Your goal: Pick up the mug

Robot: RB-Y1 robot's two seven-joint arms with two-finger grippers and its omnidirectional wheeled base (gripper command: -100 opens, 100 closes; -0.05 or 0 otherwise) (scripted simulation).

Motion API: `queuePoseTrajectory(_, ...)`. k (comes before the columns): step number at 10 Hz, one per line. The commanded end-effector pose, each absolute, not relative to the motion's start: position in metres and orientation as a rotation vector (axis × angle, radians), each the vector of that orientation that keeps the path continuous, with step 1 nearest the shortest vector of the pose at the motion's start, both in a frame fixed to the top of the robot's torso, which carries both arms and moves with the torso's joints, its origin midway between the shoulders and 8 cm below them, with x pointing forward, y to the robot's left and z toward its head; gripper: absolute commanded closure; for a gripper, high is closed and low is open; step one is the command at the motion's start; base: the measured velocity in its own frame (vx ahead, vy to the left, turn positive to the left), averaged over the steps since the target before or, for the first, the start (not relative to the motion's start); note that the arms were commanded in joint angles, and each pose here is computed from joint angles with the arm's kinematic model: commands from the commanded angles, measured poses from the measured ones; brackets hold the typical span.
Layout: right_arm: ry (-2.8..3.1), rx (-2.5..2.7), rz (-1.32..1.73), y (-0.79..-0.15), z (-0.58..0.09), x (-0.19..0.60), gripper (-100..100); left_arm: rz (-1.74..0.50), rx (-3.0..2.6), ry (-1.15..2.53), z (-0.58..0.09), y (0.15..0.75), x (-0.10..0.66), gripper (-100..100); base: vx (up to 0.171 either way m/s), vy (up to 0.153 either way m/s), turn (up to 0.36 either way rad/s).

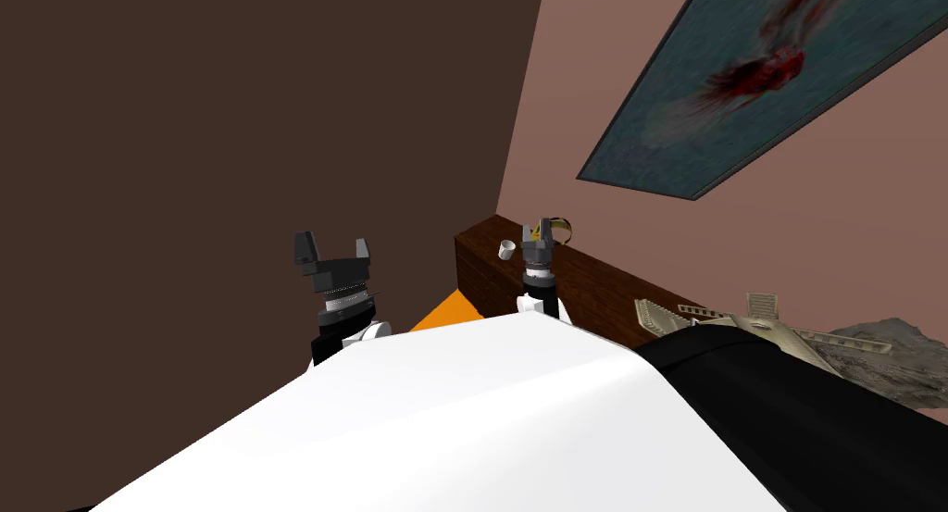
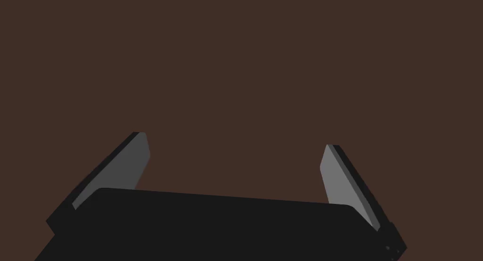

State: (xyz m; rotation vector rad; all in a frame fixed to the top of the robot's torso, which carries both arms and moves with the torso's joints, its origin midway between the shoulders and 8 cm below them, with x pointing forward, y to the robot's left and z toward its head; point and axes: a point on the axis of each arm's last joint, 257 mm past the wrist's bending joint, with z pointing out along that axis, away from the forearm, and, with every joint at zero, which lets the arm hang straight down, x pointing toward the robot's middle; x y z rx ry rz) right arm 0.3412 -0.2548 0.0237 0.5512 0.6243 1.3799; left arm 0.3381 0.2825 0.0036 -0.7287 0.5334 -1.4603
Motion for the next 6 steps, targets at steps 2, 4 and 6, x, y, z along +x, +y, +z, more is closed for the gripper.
queuePoseTrajectory(2,0.71,0.543,1.27,-0.267,0.013,0.339,-100,-1.46,-0.729,0.533,0.004,0.282,0.338,0,-0.047,0.043,0.011)
queuePoseTrajectory(4,0.775,0.54,1.179,-0.278,0.003,0.337,-100,-1.46,-0.729,0.533,0.004,0.282,0.338,0,-0.063,0.057,0.018)
queuePoseTrajectory(6,0.855,0.537,1.067,-0.291,-0.01,0.335,-100,-1.46,-0.729,0.533,0.004,0.282,0.338,0,-0.051,0.049,0.035)
